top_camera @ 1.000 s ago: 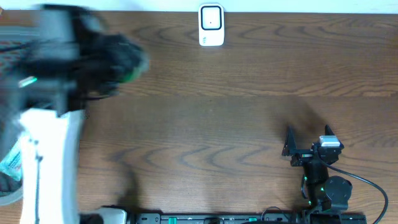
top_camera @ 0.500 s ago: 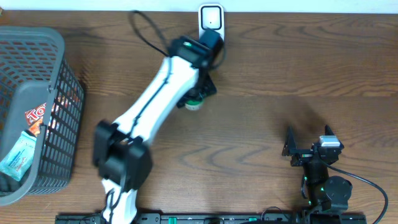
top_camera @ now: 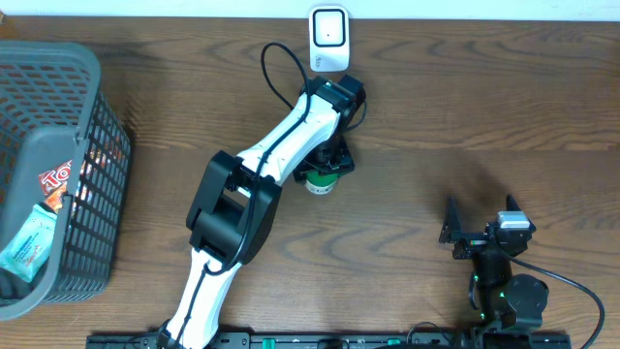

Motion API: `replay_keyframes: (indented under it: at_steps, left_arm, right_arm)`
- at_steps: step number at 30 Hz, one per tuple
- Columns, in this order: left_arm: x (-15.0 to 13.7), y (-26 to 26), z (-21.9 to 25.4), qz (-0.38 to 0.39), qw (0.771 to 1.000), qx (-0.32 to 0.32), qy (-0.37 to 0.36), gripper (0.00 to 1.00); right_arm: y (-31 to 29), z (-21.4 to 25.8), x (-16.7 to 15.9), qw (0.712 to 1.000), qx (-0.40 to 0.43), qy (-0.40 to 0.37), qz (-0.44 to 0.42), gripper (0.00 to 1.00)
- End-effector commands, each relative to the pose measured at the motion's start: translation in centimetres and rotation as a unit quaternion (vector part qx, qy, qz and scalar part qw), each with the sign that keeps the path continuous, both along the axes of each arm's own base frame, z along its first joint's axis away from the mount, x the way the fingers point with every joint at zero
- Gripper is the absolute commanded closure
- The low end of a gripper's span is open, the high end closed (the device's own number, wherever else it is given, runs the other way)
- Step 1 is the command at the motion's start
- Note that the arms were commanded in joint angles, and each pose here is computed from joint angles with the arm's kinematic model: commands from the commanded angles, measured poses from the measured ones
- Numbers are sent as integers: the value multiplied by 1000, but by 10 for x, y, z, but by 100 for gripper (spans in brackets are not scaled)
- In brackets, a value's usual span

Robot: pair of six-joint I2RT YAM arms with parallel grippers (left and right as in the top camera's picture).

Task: Scan the item barcode
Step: 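Lift the bottle out and hold it under the white scanner, then release the bottle on the table and withdraw the left arm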

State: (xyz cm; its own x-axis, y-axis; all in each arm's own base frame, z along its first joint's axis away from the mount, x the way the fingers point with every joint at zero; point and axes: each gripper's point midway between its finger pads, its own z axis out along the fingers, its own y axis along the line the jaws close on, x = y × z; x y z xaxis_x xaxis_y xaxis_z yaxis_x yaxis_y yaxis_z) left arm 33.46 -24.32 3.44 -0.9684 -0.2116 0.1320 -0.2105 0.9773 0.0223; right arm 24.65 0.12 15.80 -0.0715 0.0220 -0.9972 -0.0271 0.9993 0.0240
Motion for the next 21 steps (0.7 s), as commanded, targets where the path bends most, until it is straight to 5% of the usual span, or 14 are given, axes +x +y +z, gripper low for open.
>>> replay_keyframes:
  at_steps: [1, 15, 18, 21]
  left_arm:
    - [1, -7, 3, -32, 999, -18, -9, 26]
    - [1, -8, -1, -40, 999, -16, -14, 14]
    - [18, 3, 12, -48, 998, 5, -49, 3]
    - [43, 18, 63, -75, 992, 11, -103, 3]
  right_arm:
    - [-1, -2, 0, 1000, 7, 2, -2, 1]
    - [-1, -2, 0, 1000, 7, 2, -2, 1]
    - [-1, -2, 0, 1000, 7, 2, -2, 1]
    - [-1, -2, 0, 1000, 7, 2, -2, 1]
